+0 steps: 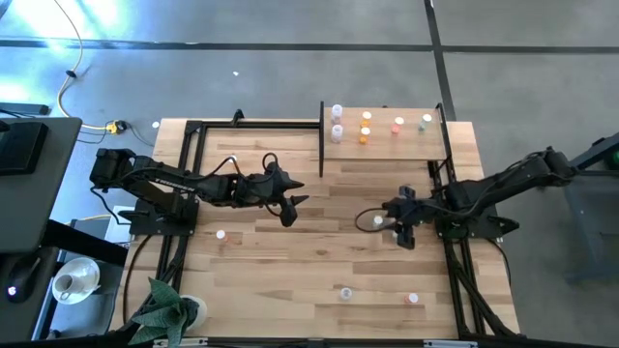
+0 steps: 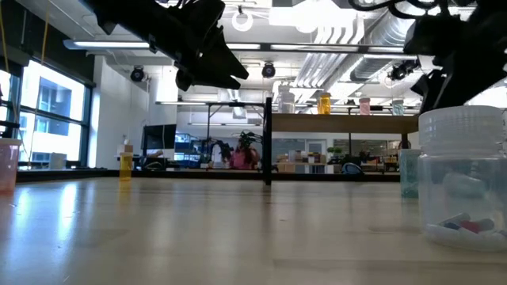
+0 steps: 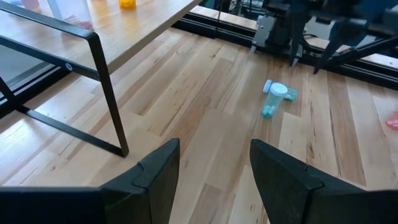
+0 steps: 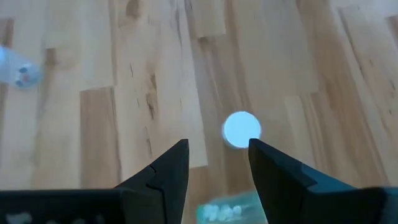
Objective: Pick and place medicine bottles onto shelf by color
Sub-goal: Put the left blue pill bottle on the shelf aligned with the other blue pill bottle
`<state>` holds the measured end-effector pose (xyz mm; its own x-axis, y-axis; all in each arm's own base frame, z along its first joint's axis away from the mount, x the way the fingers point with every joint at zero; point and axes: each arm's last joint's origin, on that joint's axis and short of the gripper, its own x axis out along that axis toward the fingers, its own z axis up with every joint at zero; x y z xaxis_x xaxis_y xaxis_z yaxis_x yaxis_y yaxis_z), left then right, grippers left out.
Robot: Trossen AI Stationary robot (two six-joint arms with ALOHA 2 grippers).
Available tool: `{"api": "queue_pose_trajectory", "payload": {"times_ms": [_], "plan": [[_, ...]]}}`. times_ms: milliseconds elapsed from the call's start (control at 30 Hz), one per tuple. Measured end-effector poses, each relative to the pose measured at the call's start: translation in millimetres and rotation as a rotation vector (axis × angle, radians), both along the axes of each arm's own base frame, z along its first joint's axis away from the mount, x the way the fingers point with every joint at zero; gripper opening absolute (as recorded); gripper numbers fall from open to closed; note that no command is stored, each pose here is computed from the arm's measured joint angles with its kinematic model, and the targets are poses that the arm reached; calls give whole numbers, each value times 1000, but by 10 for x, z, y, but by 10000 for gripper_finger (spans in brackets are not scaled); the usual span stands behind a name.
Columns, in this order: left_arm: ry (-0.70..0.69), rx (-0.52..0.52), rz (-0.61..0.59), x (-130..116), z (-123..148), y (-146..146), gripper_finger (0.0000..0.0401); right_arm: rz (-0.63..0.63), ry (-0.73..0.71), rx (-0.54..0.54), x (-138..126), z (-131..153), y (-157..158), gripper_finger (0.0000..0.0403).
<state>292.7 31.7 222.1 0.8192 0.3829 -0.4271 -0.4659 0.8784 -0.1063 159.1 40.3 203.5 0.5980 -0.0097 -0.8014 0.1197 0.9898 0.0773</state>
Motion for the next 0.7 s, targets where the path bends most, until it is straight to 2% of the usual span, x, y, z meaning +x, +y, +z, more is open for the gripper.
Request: {"api": "queue_pose_trajectory", "payload": {"times_ms": [167, 400, 700], "plan": [[0, 0, 0, 0, 0, 0, 184, -17, -45, -75, 0, -128, -7, 157], [0, 0, 0, 0, 0, 0, 184, -38, -76, -75, -2, -228, -14, 157], [0, 0, 0, 0, 0, 0, 184, -58, -117, -68, 27, -205, -10, 157]]}}
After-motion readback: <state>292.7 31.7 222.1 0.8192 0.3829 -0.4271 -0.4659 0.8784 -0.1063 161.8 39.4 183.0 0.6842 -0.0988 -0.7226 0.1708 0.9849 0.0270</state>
